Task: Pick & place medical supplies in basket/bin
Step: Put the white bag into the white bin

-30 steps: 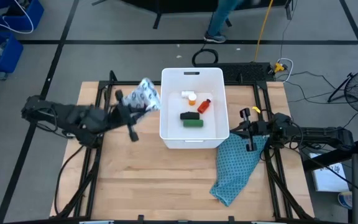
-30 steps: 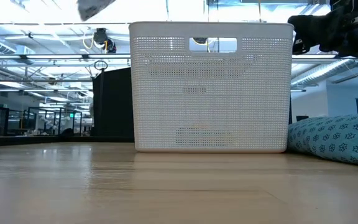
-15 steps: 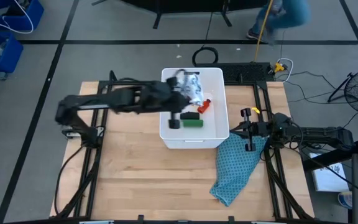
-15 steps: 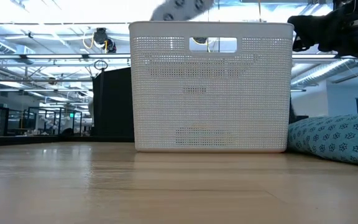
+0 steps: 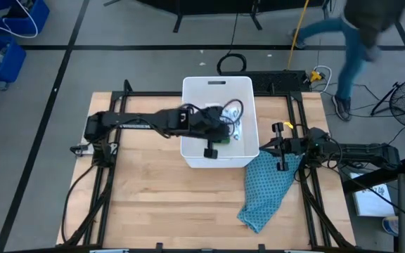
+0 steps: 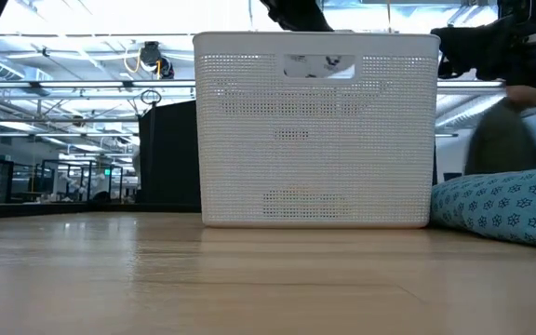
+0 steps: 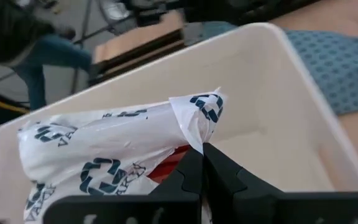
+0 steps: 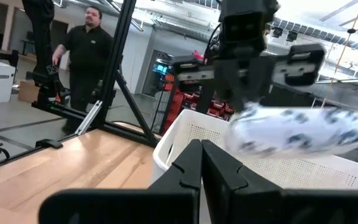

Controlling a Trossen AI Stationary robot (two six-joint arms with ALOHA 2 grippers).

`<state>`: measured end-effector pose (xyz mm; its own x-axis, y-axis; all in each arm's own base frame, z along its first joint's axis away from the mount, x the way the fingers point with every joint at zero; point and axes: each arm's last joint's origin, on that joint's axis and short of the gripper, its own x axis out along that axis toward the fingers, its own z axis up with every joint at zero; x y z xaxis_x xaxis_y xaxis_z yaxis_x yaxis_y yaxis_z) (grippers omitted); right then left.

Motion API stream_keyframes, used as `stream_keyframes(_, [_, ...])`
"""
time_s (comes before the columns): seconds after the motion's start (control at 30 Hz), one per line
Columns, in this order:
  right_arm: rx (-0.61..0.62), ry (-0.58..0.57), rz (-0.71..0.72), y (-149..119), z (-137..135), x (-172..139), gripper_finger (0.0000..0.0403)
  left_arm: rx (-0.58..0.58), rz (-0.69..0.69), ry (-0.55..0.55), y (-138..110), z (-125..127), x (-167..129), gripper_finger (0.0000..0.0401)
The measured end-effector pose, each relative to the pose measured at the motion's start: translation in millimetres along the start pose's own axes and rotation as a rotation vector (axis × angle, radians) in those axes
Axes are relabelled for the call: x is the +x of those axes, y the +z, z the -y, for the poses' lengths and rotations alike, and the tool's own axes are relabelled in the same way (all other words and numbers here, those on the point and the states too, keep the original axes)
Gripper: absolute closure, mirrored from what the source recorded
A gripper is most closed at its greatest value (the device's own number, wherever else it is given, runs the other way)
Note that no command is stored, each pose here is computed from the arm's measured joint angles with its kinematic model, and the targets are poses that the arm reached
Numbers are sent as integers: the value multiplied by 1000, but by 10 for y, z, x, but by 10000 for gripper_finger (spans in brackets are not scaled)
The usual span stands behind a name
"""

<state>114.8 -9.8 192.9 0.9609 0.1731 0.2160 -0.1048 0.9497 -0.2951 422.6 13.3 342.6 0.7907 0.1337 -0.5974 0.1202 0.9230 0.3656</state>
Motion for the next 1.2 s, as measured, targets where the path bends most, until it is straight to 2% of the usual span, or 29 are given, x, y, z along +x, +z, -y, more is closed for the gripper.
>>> stream_keyframes(0.13, [8, 1, -5, -5, -1, 0, 403, -17, -11, -91, -18, 143, 122, 399])
stream_keyframes(0.27, [10, 4, -9, -9, -3, 0, 403, -18, -53, -133, -61, 265, 240, 396])
stream_keyframes(0.67, [12, 4, -3, -3, -2, 0, 403, -116, -88, -305, -218, 430, 664, 396])
stream_keyframes(0.9, [10, 3, -2, -2, -1, 0, 403, -145, -95, -313, -290, 314, 726, 396])
stream_keyframes(1.03, [9, 3, -1, -1, -1, 0, 403, -169, -85, -289, -332, 125, 689, 397])
stream_keyframes(1.2, [8, 4, 0, -1, -1, 0, 403, -239, -81, -322, -422, -58, 699, 395])
